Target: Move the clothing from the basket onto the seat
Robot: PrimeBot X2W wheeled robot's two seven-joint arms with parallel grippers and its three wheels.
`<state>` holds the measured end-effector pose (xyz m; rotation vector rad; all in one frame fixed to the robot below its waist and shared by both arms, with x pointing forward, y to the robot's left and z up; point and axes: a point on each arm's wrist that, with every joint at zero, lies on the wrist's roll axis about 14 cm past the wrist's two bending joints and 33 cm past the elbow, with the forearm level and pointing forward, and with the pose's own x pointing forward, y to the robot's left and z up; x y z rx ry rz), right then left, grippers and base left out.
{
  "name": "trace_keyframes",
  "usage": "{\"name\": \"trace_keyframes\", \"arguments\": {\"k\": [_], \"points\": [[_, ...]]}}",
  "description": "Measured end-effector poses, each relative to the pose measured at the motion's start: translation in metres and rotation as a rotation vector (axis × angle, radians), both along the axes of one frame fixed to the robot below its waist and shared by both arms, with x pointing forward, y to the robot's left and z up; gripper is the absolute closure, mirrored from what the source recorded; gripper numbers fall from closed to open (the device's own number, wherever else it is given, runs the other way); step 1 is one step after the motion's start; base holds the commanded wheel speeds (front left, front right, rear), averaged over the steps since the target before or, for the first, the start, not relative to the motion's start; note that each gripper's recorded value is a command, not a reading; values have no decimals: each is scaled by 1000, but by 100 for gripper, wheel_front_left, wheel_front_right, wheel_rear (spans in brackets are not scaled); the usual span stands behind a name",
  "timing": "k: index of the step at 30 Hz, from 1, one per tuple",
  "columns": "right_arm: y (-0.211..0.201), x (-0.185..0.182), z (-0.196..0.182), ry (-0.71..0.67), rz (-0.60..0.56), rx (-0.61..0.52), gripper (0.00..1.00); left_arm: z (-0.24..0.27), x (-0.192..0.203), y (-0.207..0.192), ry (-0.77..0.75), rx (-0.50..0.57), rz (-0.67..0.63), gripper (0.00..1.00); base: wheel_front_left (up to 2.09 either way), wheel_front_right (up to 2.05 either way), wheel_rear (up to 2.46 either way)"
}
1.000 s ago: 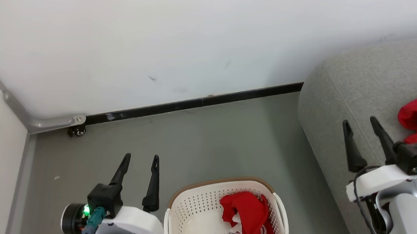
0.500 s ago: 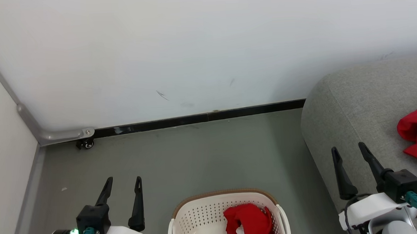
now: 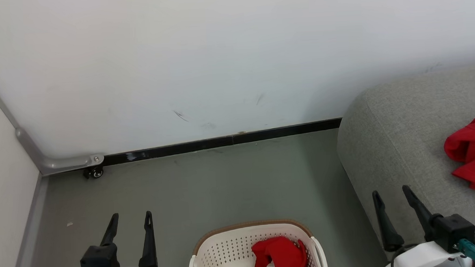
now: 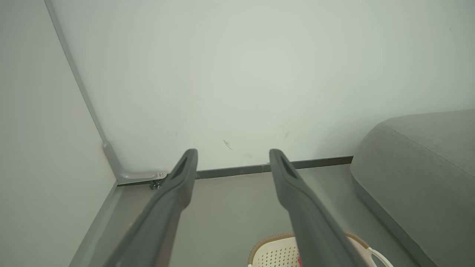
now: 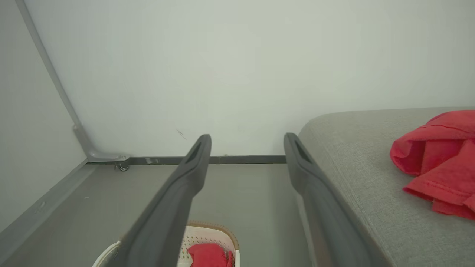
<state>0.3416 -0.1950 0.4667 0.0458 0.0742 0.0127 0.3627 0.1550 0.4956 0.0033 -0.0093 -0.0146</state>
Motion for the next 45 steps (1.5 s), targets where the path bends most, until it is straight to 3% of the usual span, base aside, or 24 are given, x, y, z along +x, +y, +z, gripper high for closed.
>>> {"name": "trace_keyframes", "arguments": {"k": [16,45], "points": [[10,-6,4,-6,17,61,0,5,2,9,-19,10,34,0,0,0,0],[18,-5,12,-15,43,63,0,10,7,9,-40,9,42,0,0,0,0]]}}
